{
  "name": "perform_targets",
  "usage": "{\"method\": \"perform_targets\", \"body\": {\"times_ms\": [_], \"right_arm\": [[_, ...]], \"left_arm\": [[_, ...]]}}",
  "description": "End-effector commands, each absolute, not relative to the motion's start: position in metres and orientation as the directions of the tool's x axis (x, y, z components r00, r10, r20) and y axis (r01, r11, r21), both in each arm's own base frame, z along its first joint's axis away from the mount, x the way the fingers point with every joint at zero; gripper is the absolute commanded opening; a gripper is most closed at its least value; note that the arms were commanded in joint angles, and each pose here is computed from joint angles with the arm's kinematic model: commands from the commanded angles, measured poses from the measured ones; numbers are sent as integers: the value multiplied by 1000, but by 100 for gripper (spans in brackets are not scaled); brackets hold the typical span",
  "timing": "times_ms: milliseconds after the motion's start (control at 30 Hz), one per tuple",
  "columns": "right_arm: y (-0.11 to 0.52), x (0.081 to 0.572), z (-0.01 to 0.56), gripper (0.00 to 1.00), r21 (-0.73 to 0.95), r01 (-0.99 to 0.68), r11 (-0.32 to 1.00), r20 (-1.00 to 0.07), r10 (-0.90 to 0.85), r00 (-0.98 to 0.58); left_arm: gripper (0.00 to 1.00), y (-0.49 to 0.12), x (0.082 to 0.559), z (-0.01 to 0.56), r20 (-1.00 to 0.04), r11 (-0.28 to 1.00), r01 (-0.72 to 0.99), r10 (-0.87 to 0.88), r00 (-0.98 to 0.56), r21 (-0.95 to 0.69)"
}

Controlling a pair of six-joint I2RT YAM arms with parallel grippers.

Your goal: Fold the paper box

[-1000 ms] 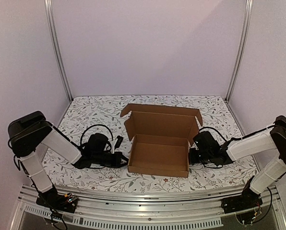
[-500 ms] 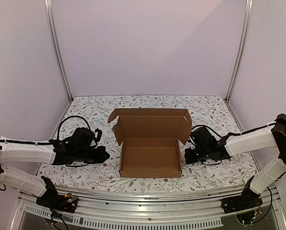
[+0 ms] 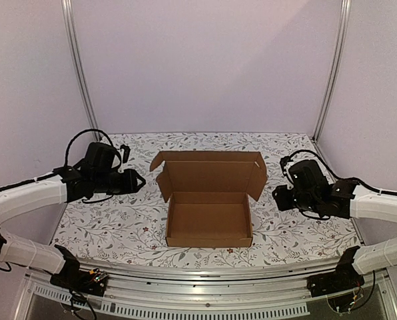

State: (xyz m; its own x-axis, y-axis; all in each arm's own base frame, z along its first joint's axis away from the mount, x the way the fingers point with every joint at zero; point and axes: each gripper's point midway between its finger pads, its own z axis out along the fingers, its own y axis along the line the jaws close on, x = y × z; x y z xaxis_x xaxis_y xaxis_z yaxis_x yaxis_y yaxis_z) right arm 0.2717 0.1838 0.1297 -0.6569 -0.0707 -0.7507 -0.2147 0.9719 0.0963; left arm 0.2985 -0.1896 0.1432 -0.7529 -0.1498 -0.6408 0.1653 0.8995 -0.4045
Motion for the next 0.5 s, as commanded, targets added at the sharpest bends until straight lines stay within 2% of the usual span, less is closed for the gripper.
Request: {"method": "perform_targets", "body": {"times_ms": [0, 133, 467], "right_arm": [[180, 278, 158, 42, 21, -250, 968, -789, -138, -598], [203, 269, 176, 52, 50, -408, 912, -798, -209, -565], [224, 234, 212, 54, 104, -629, 770, -832, -279, -480]], "left_arm": [[35, -191, 306, 160, -669, 882, 242, -106, -736, -406], [35, -201, 297, 170, -675, 848, 318, -62, -735, -425], [39, -216, 258, 191, -675, 729, 454, -14, -738, -512]]}}
